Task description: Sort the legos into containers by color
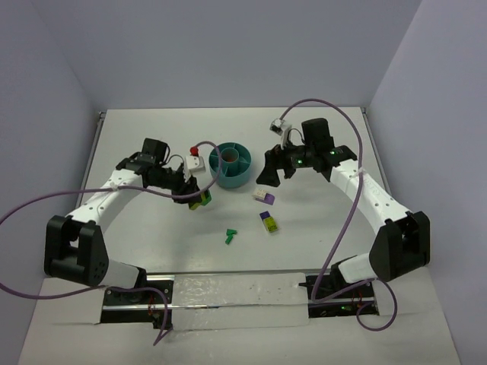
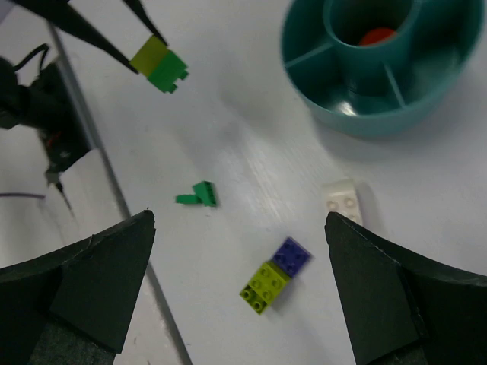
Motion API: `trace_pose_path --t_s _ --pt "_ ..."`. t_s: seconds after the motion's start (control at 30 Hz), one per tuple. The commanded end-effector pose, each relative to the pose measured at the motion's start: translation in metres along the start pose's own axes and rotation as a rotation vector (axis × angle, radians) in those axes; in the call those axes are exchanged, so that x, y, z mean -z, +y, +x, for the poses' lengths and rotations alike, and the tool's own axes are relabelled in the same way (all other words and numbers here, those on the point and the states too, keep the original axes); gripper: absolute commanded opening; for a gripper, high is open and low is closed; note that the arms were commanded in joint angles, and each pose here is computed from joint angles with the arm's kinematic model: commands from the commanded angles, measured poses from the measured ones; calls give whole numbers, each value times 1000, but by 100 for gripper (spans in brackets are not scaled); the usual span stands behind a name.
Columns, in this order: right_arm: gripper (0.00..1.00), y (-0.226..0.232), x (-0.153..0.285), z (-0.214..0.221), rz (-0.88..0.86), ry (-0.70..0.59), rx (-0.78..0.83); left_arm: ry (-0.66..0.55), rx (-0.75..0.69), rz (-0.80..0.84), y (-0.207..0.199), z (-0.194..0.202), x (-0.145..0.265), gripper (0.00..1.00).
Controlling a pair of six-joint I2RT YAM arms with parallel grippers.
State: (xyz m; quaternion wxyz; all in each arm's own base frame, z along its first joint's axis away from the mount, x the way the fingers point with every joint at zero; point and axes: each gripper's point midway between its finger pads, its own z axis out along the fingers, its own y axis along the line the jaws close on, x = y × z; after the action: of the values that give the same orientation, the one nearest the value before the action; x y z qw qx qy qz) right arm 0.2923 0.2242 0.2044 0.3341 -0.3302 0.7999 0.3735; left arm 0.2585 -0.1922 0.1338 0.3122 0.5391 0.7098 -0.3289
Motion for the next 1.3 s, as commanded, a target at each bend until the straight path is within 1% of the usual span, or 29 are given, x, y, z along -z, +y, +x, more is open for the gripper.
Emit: trace_pose_path --t_s 0.0,0.13,0.2,0.4,0.57,0.8,0.83,0.87,0.93,0.97,1.17,1.27 --pt "100 63 2 -41 -218 -98 138 -208 72 145 -33 -69 19 0" --pt "100 100 -6 -49 -352 -79 181 -295 100 229 -46 -95 28 0" --pt "100 114 -9 -52 -400 -67 196 -311 107 253 -49 -101 30 0" --pt "100 134 -21 -43 -454 -15 245 -342 119 324 -63 -109 35 0" --pt "97 143 -30 -37 -485 12 285 -348 105 367 -75 -110 37 0" --pt "83 151 -38 -35 -538 40 281 -351 95 387 -81 -113 38 0" --pt "79 153 -38 -36 -547 40 284 -352 91 390 -82 -114 39 0" --pt "79 153 -39 -36 -550 40 285 -350 94 392 -82 -113 38 0" --pt "69 157 -39 -36 -565 40 292 -349 93 400 -83 -114 37 0" --pt "66 158 -40 -34 -571 50 289 -349 93 401 -83 -114 36 0" --pt "62 164 -44 -28 -598 76 293 -347 88 406 -84 -116 35 0" --pt "55 165 -45 -28 -606 79 293 -342 88 405 -83 -116 33 0"
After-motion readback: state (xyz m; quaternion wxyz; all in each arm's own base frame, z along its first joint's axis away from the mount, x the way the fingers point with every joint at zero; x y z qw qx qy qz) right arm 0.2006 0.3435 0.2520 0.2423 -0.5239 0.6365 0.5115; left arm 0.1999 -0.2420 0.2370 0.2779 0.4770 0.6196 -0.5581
